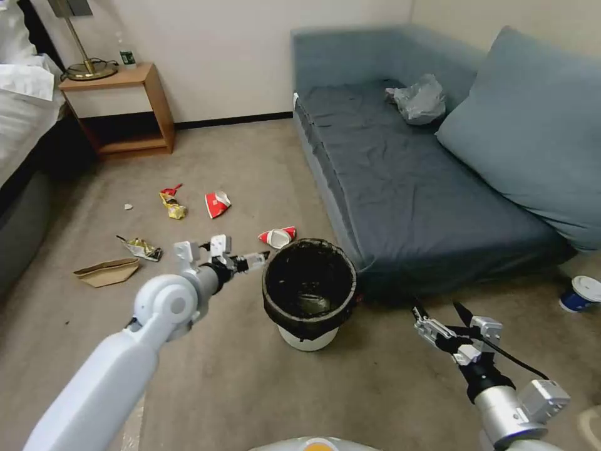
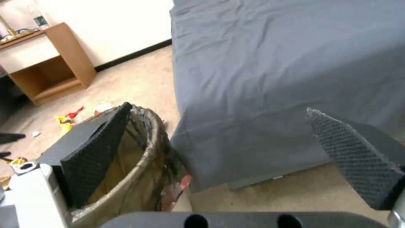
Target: Pick up the trash can from the floor.
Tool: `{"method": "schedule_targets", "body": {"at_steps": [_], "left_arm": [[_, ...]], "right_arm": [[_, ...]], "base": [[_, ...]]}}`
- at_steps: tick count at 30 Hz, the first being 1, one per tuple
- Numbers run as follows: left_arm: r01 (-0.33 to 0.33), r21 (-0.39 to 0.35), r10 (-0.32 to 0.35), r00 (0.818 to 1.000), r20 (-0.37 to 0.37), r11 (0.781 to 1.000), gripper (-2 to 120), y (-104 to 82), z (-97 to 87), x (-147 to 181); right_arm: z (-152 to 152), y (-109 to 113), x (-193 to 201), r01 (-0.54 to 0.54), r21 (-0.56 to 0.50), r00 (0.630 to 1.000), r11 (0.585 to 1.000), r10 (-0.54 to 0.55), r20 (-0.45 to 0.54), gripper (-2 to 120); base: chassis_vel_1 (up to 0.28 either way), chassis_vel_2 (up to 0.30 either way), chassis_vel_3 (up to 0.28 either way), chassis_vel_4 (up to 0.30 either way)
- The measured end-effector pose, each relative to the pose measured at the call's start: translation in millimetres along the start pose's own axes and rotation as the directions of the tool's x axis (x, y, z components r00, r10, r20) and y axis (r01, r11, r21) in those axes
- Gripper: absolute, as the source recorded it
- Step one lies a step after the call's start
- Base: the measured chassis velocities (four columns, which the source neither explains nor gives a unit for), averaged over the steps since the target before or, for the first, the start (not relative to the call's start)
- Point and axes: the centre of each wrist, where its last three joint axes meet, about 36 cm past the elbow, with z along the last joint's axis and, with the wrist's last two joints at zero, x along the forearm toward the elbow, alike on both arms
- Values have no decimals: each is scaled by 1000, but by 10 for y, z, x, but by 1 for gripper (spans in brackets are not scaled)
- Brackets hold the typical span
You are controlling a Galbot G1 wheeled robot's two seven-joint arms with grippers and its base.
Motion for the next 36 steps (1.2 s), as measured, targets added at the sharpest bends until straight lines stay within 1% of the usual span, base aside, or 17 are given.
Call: {"method": "schedule_targets", "body": {"at_steps": [2,8,12,13,17,24,27,33,35,36], "left_arm": [[6,-8,-6,1000,-10,1000,100,-25,54,-59],[14,1,-14,1000,-19,1000,100,-30,104,-167],[17,18,-16,999,-36,1000,100,-40,206,-307],[17,18,-16,999,-36,1000,100,-40,206,-307],[21,17,-21,999,-47,1000,100,-78,304,-389],[30,19,-29,998,-55,999,100,-78,350,-453],[37,17,-36,998,-55,999,98,-87,361,-507],[34,14,-34,998,-61,999,96,-121,388,-563],[33,14,-32,997,-63,999,95,-131,396,-577],[36,7,-35,997,-67,999,81,-146,416,-618]], "right_arm": [[-8,3,14,-1,0,1000,1000,1,4,100],[-7,25,27,1,-5,1000,1000,-1,7,100],[-26,42,38,10,-4,1000,1000,-10,11,100],[-26,42,38,10,-4,1000,1000,-10,11,100],[-34,43,38,17,-2,1000,1000,-17,10,100],[-11,17,24,18,-5,1000,1000,-18,5,100],[0,-11,15,15,-9,1000,1000,-15,4,100],[7,-51,10,9,-12,1000,1000,-9,3,100],[6,-61,8,8,-13,1000,1000,-8,3,100],[9,-85,5,5,-18,1000,1000,-5,2,100]], "base": [[0,0,0,0],[0,0,0,0],[0,0,0,0],[0,0,0,0],[0,0,0,0],[0,0,0,0],[0,0,0,0],[0,0,0,0],[0,0,0,0],[0,0,0,0]]}}
